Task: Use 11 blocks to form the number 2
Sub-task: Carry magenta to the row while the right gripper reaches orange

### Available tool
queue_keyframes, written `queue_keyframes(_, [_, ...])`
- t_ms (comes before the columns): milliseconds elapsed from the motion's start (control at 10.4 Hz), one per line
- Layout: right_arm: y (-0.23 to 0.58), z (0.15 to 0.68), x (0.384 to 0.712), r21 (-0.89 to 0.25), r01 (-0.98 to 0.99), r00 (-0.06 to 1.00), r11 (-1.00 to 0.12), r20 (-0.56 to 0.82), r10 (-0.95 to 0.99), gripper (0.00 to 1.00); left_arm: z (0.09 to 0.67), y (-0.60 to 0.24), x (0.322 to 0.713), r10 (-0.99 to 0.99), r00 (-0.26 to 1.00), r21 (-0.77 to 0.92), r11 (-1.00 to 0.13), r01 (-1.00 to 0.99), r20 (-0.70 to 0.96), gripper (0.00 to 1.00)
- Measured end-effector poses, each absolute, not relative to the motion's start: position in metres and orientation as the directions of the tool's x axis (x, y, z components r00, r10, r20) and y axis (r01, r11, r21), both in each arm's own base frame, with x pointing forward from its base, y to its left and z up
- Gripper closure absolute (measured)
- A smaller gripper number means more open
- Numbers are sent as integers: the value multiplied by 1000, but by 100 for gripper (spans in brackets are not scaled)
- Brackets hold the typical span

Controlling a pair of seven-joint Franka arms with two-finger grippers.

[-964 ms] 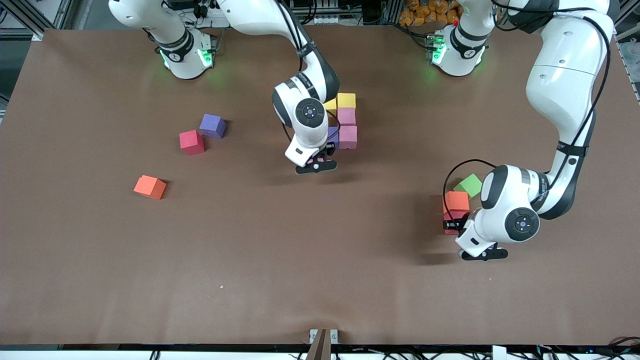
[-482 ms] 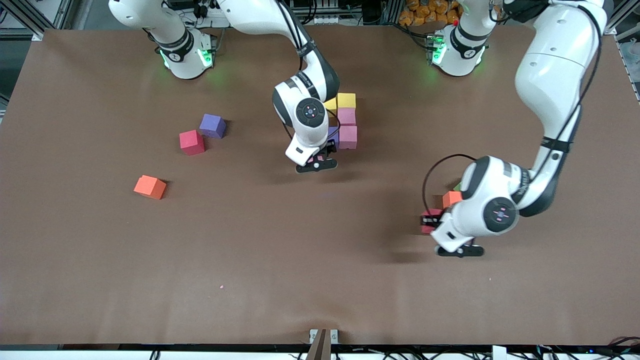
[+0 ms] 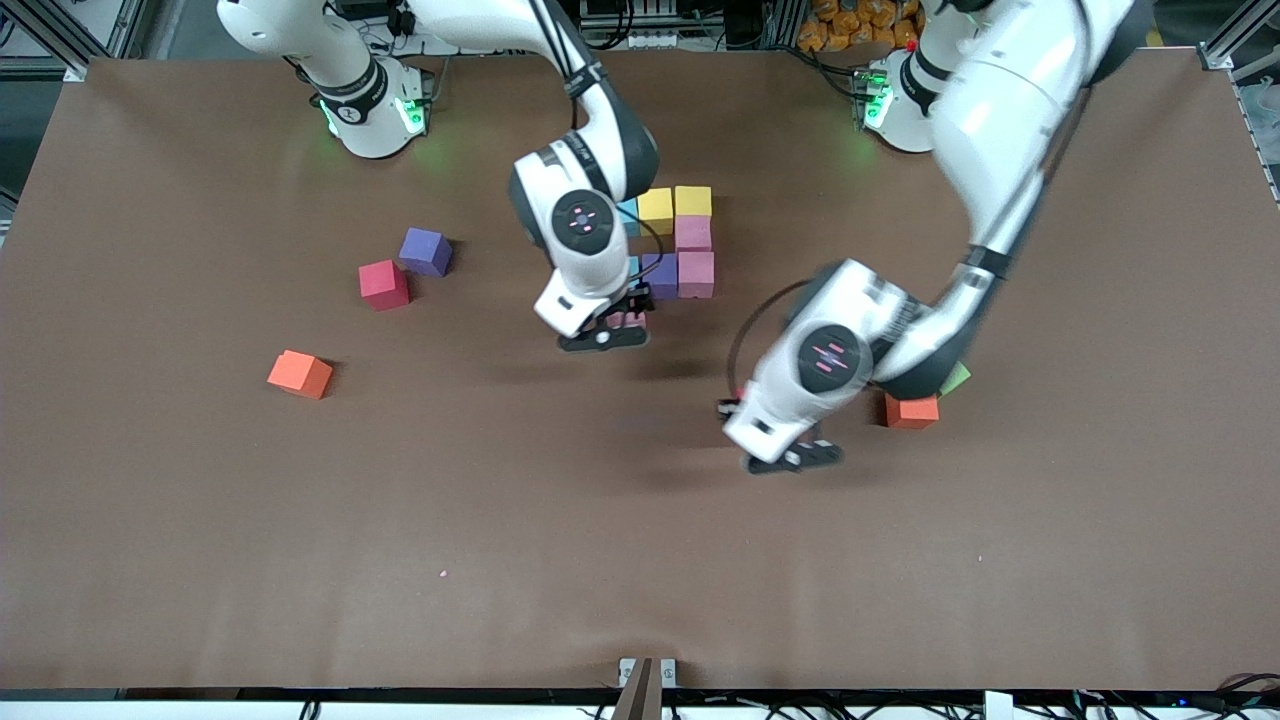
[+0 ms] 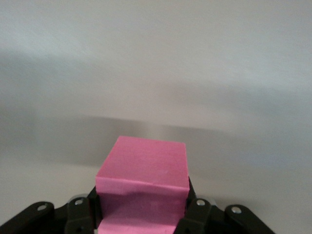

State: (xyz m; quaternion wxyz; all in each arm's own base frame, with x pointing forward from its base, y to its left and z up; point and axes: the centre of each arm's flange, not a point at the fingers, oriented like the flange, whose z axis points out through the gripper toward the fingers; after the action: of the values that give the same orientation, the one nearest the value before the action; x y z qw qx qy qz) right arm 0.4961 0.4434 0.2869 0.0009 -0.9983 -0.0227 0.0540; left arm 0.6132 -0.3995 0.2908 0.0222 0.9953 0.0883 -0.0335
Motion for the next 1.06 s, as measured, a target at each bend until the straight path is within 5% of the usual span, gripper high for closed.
queue_keyframes(675, [163,288,635,18,-215,969,-976,-120,-215,0,248,-523,541,311,949,64,-947,314,-48,38])
queue_keyframes(1060, [-8,283,652,2,-313,941,-950,-136,-310,0,227,-534,528,291,955,39,-955,293,-53,39])
